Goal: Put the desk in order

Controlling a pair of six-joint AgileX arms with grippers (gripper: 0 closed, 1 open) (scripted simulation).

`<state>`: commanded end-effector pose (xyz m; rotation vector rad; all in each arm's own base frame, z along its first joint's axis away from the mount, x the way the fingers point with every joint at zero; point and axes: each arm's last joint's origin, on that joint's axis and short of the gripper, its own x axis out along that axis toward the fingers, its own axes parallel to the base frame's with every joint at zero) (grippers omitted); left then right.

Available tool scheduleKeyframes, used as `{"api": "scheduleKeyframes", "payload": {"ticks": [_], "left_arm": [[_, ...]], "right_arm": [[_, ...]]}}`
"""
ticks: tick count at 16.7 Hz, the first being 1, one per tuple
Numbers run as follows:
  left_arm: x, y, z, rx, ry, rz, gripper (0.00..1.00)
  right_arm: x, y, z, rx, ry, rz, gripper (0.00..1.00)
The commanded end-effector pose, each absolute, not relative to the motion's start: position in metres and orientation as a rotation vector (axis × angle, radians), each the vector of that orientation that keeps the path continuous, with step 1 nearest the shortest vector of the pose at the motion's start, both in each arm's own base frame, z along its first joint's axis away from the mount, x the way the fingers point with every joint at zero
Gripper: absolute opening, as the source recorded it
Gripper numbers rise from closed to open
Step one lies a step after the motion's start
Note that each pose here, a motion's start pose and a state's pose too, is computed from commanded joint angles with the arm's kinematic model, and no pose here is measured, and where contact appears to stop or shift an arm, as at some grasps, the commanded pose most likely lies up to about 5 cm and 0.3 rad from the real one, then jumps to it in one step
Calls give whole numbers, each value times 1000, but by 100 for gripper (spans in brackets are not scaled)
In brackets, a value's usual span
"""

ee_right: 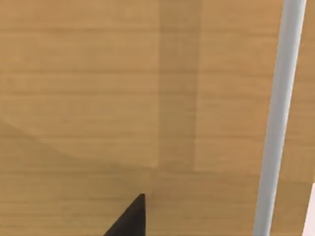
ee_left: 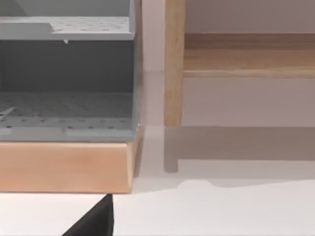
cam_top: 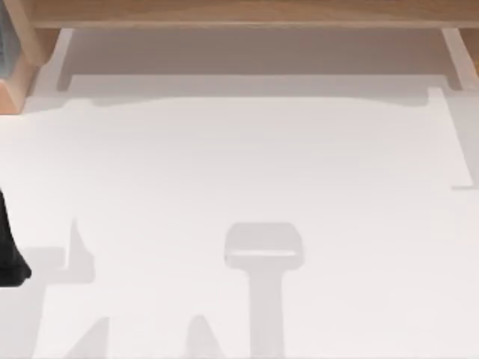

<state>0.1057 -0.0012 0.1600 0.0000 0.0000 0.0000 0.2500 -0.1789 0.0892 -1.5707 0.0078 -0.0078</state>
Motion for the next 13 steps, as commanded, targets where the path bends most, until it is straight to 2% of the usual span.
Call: {"api": "scheduleKeyframes", "payload": {"ticks": [8,13], "left_arm": [[106,-1,160,0,0,0,100],[106,-1,160,0,0,0,100]], "right_arm": [[250,-179,89,-1571,8,-8,2],[250,-179,89,-1571,8,-8,0]]}}
